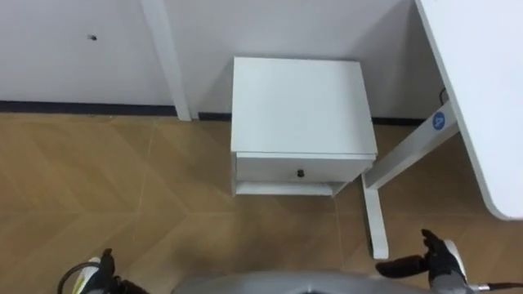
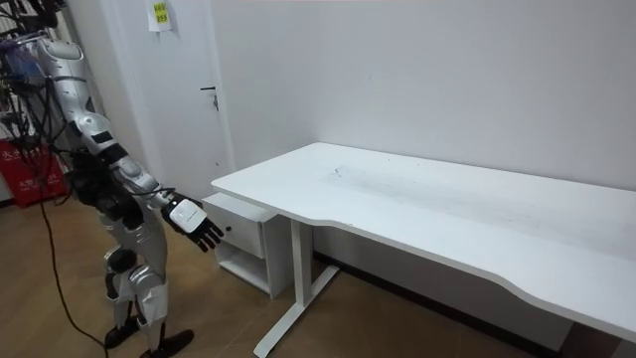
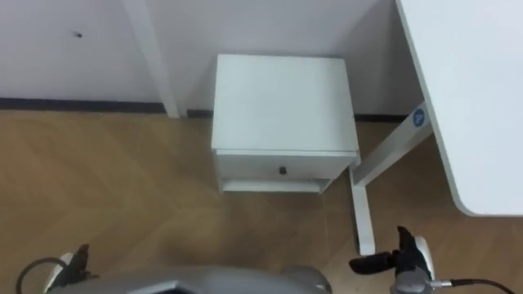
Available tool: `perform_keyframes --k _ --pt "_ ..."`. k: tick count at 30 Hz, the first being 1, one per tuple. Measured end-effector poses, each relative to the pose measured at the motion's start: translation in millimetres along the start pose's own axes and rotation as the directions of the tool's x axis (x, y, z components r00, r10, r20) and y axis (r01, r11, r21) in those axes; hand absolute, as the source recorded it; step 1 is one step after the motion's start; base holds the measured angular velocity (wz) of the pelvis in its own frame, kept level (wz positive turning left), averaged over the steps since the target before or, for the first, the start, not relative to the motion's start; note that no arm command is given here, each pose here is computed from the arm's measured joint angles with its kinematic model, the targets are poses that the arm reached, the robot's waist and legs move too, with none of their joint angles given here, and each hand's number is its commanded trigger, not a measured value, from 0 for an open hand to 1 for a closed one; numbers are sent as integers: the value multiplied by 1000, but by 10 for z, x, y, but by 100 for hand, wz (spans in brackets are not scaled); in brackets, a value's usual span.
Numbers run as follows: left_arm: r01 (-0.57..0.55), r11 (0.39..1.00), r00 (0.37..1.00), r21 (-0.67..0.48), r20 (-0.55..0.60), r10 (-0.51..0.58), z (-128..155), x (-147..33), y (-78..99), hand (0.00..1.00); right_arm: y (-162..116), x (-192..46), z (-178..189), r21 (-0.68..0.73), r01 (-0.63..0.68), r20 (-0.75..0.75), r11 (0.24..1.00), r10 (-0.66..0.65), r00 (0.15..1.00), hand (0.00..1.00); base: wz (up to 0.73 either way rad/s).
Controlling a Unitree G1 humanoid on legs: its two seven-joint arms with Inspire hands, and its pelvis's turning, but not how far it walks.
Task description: Put apple and close drawer
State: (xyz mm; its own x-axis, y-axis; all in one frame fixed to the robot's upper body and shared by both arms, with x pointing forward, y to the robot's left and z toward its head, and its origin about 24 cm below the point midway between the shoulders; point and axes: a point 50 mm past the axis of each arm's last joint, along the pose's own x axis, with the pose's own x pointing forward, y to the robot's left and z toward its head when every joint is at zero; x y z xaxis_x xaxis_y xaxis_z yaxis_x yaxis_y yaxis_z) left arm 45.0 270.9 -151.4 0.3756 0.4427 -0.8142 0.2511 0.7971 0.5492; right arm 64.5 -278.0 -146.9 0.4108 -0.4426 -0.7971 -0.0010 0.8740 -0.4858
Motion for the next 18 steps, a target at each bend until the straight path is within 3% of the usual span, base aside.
perform_keyframes --k 18 --pt "35 999 999 -3 -20 -35 -83 -43 -93 0 131 -46 -114 15 -55 -38 998 56 998 0 -1"
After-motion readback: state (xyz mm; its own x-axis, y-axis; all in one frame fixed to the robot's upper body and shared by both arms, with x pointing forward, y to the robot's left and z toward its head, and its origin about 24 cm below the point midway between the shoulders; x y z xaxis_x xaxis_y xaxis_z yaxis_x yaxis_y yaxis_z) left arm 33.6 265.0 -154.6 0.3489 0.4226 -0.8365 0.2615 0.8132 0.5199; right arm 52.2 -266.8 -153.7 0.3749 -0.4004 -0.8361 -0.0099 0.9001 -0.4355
